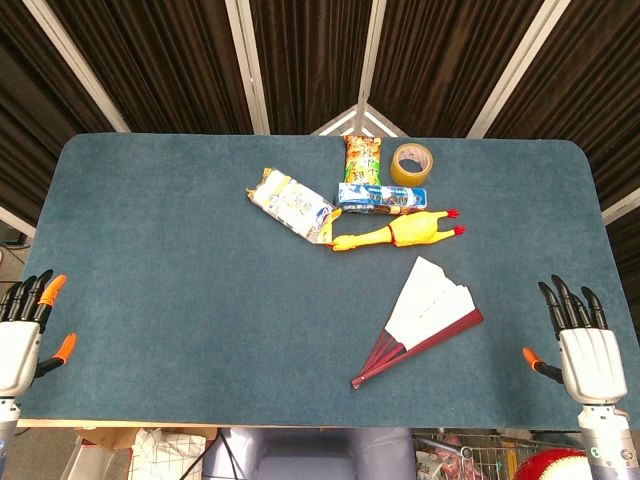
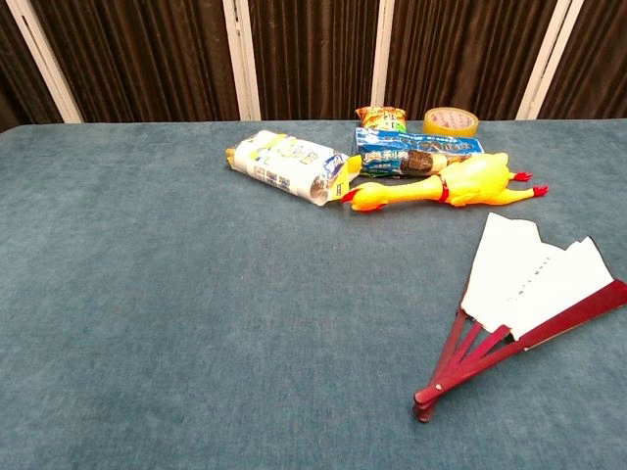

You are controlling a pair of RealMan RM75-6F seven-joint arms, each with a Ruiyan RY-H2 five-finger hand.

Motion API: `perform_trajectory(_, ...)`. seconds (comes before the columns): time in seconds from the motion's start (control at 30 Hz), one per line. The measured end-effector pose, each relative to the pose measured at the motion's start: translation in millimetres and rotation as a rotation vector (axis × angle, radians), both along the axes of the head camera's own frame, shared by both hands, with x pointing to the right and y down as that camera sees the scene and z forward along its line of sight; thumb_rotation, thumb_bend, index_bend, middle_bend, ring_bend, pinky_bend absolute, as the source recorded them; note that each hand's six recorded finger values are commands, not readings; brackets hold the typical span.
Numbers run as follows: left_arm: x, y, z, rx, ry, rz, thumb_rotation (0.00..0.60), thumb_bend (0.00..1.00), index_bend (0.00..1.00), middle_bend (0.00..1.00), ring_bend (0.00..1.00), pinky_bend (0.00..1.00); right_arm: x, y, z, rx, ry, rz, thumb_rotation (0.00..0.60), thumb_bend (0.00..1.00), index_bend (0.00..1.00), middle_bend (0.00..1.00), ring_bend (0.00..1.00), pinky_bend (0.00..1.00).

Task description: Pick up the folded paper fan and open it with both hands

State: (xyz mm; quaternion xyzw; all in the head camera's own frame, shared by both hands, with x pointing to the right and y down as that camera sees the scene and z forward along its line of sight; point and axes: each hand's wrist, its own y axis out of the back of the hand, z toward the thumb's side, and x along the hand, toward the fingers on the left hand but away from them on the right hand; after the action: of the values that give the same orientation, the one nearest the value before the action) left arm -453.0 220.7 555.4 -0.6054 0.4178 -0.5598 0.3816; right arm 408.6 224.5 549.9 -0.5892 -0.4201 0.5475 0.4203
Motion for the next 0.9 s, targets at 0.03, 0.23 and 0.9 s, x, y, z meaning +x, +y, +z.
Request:
perform_trajectory(0.03,0,0,0,0.0,0.0,0.001,0.6,0.46,0.07,0.0,0.0,0.0,0,0,0,0.0,0.0,0.0,0.6,0.17,0.1,0.08,0.18,0.09)
perform_trajectory(0.23,1,1,-3,0.007,0.006,0.003,0.6,0.46,0.07,0.0,0.0,0.0,0,1,1,-0.016,0.004,-0.001,0.6,0.17,0.1,0.08,0.18,0.09)
perform_trajectory(0.9,9,3,-1,0.011,0.009,0.024,0.6,0.46,0.07,0.0,0.0,0.0,-22,10,15,-0.089,-0.068,-0.069,0.6,0.17,0.27,0.08,0.18,0.09)
